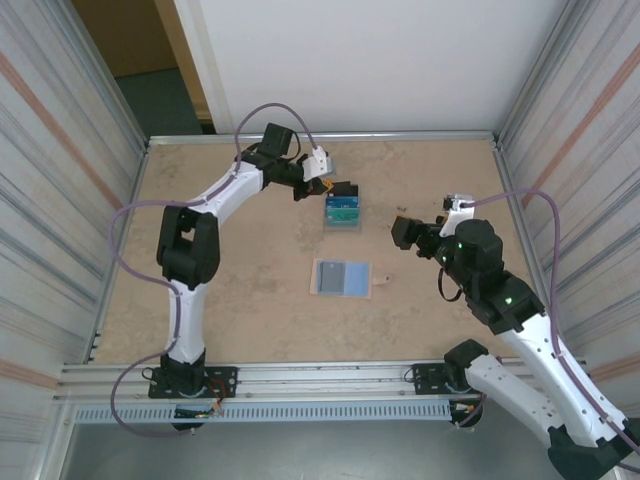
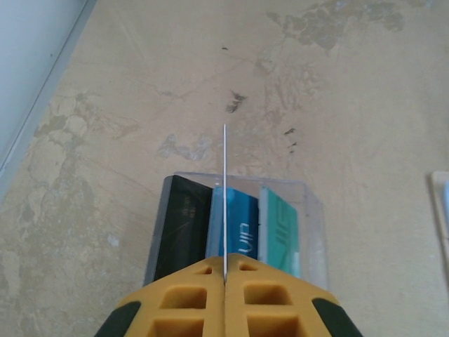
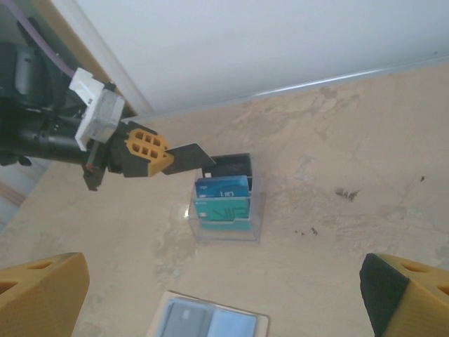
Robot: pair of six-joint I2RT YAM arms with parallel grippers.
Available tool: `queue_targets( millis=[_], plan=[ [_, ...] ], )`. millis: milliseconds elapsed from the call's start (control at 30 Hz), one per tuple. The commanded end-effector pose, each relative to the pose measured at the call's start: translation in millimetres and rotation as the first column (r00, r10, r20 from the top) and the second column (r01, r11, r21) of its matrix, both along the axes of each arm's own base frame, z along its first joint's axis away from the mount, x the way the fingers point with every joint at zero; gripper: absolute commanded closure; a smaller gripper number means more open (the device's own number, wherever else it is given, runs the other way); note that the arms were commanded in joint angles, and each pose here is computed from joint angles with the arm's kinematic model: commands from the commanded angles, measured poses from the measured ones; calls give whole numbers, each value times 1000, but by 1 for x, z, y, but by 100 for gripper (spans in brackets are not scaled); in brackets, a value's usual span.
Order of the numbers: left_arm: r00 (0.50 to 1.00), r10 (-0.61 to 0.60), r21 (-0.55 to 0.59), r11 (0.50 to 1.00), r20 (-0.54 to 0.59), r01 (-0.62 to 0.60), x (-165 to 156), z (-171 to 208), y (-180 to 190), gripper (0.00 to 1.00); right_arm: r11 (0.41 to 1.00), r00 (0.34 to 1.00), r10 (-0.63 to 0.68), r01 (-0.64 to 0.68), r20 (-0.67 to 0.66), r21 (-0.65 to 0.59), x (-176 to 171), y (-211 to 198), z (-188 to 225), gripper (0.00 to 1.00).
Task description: Take the credit cards out of the card holder
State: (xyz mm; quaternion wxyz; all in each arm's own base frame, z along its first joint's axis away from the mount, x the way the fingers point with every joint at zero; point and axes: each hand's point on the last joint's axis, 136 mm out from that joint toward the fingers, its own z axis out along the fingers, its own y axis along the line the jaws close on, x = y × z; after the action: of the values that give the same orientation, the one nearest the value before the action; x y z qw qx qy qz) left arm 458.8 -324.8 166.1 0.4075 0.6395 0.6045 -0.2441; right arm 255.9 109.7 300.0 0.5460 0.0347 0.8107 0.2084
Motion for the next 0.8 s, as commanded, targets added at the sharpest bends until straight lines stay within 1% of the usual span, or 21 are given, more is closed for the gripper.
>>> queue_targets(
  millis=[0, 133, 400, 767],
  plan=[
    [997, -70, -21, 997, 41, 71, 6, 0, -7, 100, 997, 998, -67, 67, -8, 25, 0, -12, -1, 1],
    [996, -84, -12, 996, 30, 85, 16, -11, -11, 100, 997, 997, -78, 78, -20, 22, 2, -13, -5, 1],
    [996, -88, 11, 996, 11, 88, 27, -34, -13, 100, 997, 998, -64, 64, -16, 31, 4, -9, -6, 1],
    [997, -72, 12, 997, 17, 71, 35, -43, -15, 100, 998, 999, -31, 32, -29, 63, 6, 0, -15, 1]
  ],
)
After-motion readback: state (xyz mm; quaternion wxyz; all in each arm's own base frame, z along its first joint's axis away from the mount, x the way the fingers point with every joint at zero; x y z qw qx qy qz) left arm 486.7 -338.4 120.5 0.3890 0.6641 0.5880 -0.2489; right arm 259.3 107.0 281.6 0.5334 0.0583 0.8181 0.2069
